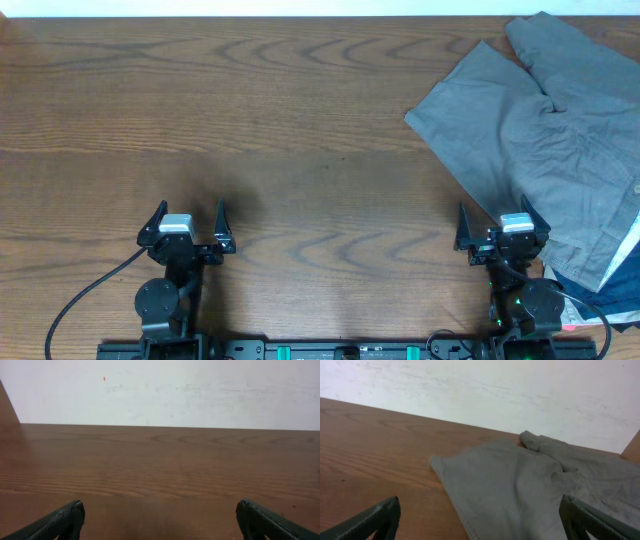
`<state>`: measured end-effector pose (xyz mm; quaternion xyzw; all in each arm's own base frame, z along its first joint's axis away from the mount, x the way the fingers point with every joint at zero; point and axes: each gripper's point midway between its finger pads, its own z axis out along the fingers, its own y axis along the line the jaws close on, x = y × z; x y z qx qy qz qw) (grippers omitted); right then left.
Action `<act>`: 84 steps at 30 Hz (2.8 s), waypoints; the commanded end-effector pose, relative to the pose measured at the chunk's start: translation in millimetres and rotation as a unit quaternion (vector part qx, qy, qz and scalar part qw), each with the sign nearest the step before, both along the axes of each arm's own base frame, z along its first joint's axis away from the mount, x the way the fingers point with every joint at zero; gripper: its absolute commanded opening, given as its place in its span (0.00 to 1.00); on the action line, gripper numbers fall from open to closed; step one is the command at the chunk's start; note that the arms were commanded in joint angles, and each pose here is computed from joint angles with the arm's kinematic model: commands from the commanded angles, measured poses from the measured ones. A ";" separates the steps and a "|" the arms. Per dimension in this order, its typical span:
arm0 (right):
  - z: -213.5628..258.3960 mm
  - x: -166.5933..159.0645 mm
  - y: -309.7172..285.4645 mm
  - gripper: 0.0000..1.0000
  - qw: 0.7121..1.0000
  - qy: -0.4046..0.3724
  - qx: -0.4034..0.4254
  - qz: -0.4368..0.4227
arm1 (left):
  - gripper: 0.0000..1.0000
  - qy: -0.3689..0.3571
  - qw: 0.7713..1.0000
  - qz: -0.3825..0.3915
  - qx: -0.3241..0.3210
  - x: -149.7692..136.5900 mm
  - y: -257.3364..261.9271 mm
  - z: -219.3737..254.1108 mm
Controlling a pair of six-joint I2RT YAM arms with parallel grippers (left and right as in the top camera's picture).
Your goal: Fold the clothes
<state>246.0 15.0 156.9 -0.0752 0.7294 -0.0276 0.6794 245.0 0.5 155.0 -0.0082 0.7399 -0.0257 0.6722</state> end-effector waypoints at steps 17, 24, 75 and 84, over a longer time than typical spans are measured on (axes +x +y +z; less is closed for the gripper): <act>-0.4 -0.5 2.6 0.99 1.000 -0.001 -0.007 0.006 | 0.98 0.023 1.000 -0.009 0.001 -0.8 -3.3 -15.1; -0.4 -0.5 2.7 0.99 1.000 -0.001 -0.007 0.006 | 0.98 0.023 1.000 -0.009 0.001 -0.8 -3.3 -15.1; -11.1 8.9 -10.7 0.99 0.993 0.098 0.048 -0.046 | 0.98 0.086 0.991 -0.008 -0.107 14.9 -8.3 25.5; -5.3 36.9 -8.7 0.99 0.974 0.217 0.033 -0.051 | 0.98 0.256 0.959 -0.008 -0.124 28.3 -13.8 12.6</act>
